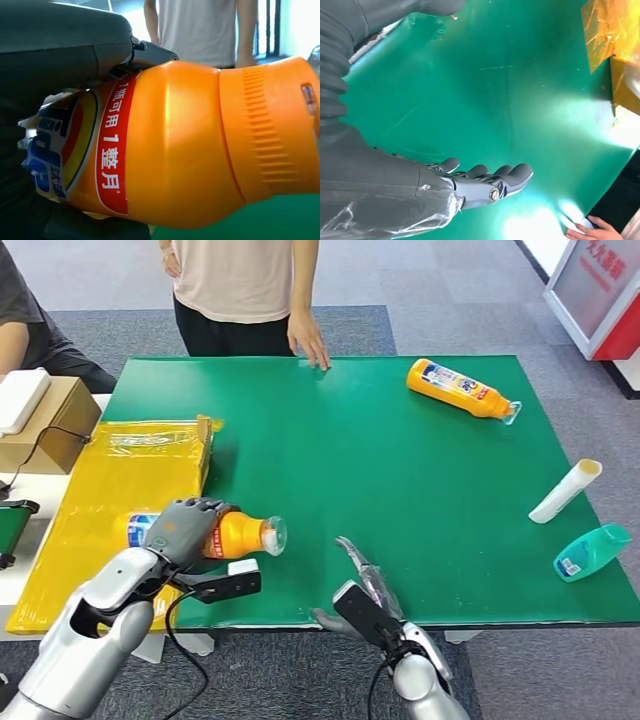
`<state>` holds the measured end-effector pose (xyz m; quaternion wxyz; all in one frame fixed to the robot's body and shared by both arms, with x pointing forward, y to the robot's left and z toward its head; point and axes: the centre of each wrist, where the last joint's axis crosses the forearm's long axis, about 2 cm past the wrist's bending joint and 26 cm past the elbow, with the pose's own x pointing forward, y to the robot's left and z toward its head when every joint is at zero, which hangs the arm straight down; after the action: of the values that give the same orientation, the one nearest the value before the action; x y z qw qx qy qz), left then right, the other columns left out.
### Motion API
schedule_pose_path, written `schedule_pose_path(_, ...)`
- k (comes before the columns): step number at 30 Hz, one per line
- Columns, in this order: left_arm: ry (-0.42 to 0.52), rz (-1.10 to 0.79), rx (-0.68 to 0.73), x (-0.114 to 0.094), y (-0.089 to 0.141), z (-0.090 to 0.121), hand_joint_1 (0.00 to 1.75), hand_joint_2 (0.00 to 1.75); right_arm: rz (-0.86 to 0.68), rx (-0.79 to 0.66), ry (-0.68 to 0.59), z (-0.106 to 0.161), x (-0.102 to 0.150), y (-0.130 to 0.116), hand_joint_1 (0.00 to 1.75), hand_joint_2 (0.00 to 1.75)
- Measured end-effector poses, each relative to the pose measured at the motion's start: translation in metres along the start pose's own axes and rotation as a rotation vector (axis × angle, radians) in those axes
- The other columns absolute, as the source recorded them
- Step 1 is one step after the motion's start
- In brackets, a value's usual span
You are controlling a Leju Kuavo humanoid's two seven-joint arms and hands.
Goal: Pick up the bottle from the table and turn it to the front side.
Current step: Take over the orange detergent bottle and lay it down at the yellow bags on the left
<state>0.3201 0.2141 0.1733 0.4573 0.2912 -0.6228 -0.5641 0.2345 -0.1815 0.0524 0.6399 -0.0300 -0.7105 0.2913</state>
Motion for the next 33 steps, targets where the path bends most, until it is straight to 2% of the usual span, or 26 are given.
schedule_pose_path(5, 0.055, -0.076, -0.077, -0.042, -0.025, 0.013, 1.75, 1.75, -0.011, 0.009, -0.001, 0.003, -0.004, 0.002, 0.00, 1.75)
schedule_pose_path(11, 0.094, -0.124, -0.077, -0.097, -0.051, 0.036, 1.75, 1.75, -0.053, 0.027, 0.001, 0.006, -0.006, 0.008, 0.00, 1.75)
schedule_pose_path(15, 0.117, -0.115, -0.059, -0.123, -0.056, 0.040, 1.75, 1.75, -0.083, 0.056, -0.003, 0.006, -0.006, 0.016, 0.00, 1.75)
schedule_pose_path(22, 0.186, -0.139, -0.028, -0.155, -0.050, 0.031, 1.75, 1.75, -0.120, 0.118, -0.009, 0.006, -0.005, 0.034, 0.00, 1.75)
schedule_pose_path(24, 0.200, -0.140, -0.023, -0.160, -0.048, 0.029, 1.41, 1.75, -0.126, 0.134, -0.008, 0.007, -0.004, 0.038, 0.00, 1.75)
schedule_pose_path(26, 0.210, -0.132, -0.020, -0.164, -0.047, 0.026, 0.57, 1.75, -0.132, 0.147, -0.007, 0.007, -0.004, 0.042, 0.00, 1.75)
schedule_pose_path(28, 0.216, -0.114, -0.015, -0.166, -0.046, 0.024, 0.03, 1.75, -0.136, 0.158, -0.006, 0.008, -0.004, 0.045, 0.00, 1.75)
schedule_pose_path(31, 0.223, -0.080, -0.008, -0.164, -0.048, 0.020, 0.00, 1.75, -0.139, 0.170, -0.006, 0.009, -0.004, 0.049, 0.00, 1.75)
schedule_pose_path(33, 0.226, -0.054, -0.003, -0.160, -0.050, 0.018, 0.00, 0.87, -0.140, 0.175, -0.004, 0.009, -0.004, 0.050, 0.00, 1.75)
